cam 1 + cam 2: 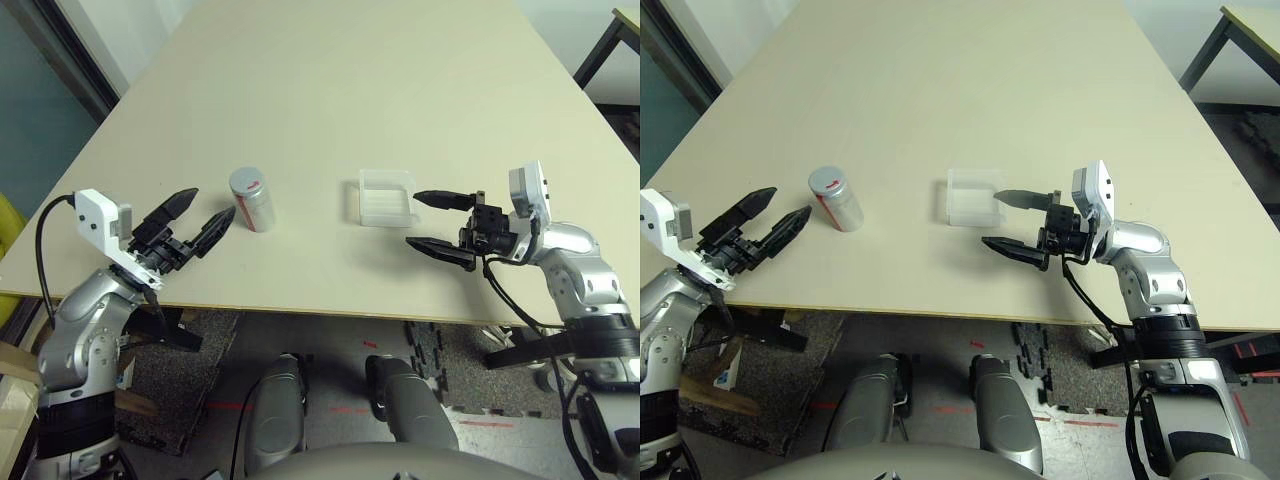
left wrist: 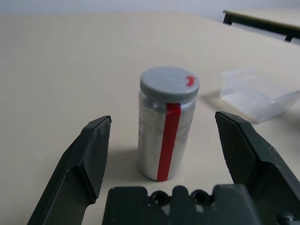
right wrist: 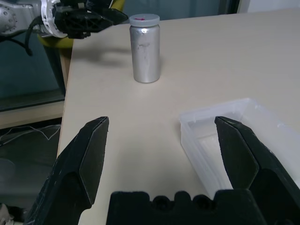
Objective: Pour the medicine from the bottle into the box.
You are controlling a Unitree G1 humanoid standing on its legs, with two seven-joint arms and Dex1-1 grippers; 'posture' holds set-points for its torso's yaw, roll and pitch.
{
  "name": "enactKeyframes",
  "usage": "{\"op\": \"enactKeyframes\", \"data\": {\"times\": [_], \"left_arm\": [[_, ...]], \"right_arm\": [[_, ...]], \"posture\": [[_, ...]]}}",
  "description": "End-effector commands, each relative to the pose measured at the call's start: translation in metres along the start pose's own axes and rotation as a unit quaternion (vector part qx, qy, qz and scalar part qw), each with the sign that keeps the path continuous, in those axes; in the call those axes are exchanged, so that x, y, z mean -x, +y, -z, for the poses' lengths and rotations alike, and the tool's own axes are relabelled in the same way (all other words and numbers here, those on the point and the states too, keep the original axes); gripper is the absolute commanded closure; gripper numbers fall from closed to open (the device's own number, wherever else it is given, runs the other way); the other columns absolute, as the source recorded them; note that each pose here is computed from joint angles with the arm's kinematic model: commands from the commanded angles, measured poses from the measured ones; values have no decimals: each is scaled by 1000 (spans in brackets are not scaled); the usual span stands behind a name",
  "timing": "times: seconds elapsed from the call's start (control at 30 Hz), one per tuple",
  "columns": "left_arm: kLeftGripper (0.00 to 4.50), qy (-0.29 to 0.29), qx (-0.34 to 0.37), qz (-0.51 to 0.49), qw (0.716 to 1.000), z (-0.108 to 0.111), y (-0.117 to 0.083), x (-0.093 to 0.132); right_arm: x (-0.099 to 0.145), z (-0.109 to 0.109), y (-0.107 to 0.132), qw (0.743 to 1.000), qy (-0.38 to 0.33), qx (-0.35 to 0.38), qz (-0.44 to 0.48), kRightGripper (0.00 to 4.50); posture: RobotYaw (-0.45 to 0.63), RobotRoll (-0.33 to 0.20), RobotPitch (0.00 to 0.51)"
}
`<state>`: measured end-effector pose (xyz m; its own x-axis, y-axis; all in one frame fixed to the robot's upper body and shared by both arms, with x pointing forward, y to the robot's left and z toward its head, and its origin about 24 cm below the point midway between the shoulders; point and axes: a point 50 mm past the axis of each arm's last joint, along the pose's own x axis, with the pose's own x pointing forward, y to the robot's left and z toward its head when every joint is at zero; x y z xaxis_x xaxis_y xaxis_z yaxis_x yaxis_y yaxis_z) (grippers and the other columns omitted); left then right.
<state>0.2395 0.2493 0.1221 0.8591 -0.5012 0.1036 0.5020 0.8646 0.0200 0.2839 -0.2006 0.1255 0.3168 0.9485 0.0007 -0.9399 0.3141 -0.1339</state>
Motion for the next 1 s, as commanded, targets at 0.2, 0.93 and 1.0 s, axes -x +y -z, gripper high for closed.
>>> {"op": "enactKeyframes", "data": {"times": [0.2, 0.93, 1.0], "left_arm": [[43, 11, -29, -25, 999, 20, -9, -11], [43, -2, -28, -53, 998, 41, -14, -49], [43, -3, -28, -53, 998, 43, -13, -55]], "right_arm": [[4, 5, 3, 1000, 9, -1, 10, 0], [5, 4, 5, 1000, 14, 1, 21, 0], [5, 4, 6, 1000, 14, 1, 21, 0]], "posture": [[-59, 0, 155], [-96, 0, 156], [-101, 0, 155]]}}
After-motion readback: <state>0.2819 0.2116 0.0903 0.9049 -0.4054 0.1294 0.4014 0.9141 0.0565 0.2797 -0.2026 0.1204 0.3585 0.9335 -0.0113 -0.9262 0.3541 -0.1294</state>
